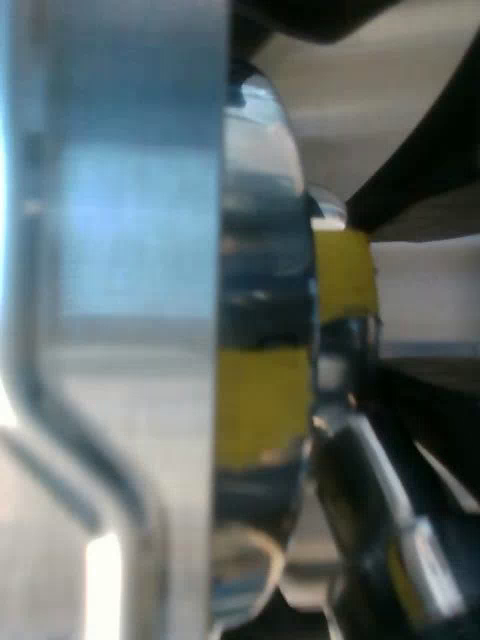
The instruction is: Put the handle in the coffee machine
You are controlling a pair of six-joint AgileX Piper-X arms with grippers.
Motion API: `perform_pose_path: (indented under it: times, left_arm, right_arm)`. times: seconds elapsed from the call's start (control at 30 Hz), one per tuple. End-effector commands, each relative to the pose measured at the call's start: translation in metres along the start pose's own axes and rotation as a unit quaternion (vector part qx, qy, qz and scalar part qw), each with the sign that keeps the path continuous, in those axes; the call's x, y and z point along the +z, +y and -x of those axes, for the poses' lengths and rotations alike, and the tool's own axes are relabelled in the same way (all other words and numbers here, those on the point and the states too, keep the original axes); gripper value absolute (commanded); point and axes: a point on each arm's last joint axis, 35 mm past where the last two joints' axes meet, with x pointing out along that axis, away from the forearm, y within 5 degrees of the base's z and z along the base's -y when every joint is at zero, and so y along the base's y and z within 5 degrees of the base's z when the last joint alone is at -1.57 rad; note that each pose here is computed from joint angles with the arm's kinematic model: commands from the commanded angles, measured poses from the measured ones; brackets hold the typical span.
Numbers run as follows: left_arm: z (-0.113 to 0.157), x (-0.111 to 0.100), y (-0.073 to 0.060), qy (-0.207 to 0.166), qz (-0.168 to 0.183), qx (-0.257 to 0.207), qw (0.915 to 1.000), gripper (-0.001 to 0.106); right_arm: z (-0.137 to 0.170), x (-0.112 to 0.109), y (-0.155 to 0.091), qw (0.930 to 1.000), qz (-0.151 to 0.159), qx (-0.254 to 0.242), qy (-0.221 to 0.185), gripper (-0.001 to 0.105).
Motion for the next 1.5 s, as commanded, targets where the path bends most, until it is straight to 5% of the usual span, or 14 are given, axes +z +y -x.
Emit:
perform_pose_path:
  times: [0.03, 0.43, 0.77, 0.87, 0.97, 1.13, 1.2, 1.27, 1.5]
  left_arm:
    - [-0.001, -0.002, -0.006, 0.001, 0.003, -0.023, 0.9997, 0.0]
    - [-0.001, -0.002, -0.006, 0.004, -0.001, -0.017, 0.9998, 0.0]
    - [-0.001, -0.001, -0.005, 0.003, 0.006, -0.015, 0.9999, 0.0]
    - [-0.001, -0.001, -0.005, 0.0, 0.016, -0.014, 0.9998, 0.0]
    - [0.0, 0.0, -0.005, -0.004, 0.022, -0.011, 0.9997, 0.0]
    - [0.004, 0.0, -0.007, -0.006, 0.029, 0.006, 0.9995, 0.0]
    - [0.009, 0.0, -0.012, -0.017, 0.024, 0.009, 0.9995, 0.0]
    - [0.012, 0.001, -0.017, -0.023, 0.021, 0.019, 0.9993, 0.0]
    - [0.005, 0.005, -0.036, -0.012, 0.014, 0.019, 0.9997, 0.0]
  right_arm:
    - [0.009, 0.028, -0.01, 0.9977, -0.05, 0.023, -0.04, 0.029]
    - [0.053, 0.018, -0.05, 0.9968, -0.002, 0.08, -0.005, 0.03]
    - [0.094, 0.038, -0.083, 0.9895, 0.017, 0.143, -0.006, 0.03]
    - [0.11, 0.053, -0.09, 0.9774, 0.022, 0.209, -0.026, 0.03]
    - [0.126, 0.065, -0.094, 0.9541, 0.032, 0.294, -0.048, 0.03]
    - [0.139, 0.073, -0.101, 0.9417, 0.021, 0.333, -0.043, 0.03]
    - [0.146, 0.078, -0.107, 0.9248, -0.001, 0.378, -0.04, 0.03]
    - [0.147, 0.08, -0.111, 0.918, -0.006, 0.394, -0.041, 0.03]
    - [0.148, 0.087, -0.12, 0.9193, -0.021, 0.391, -0.044, 0.054]
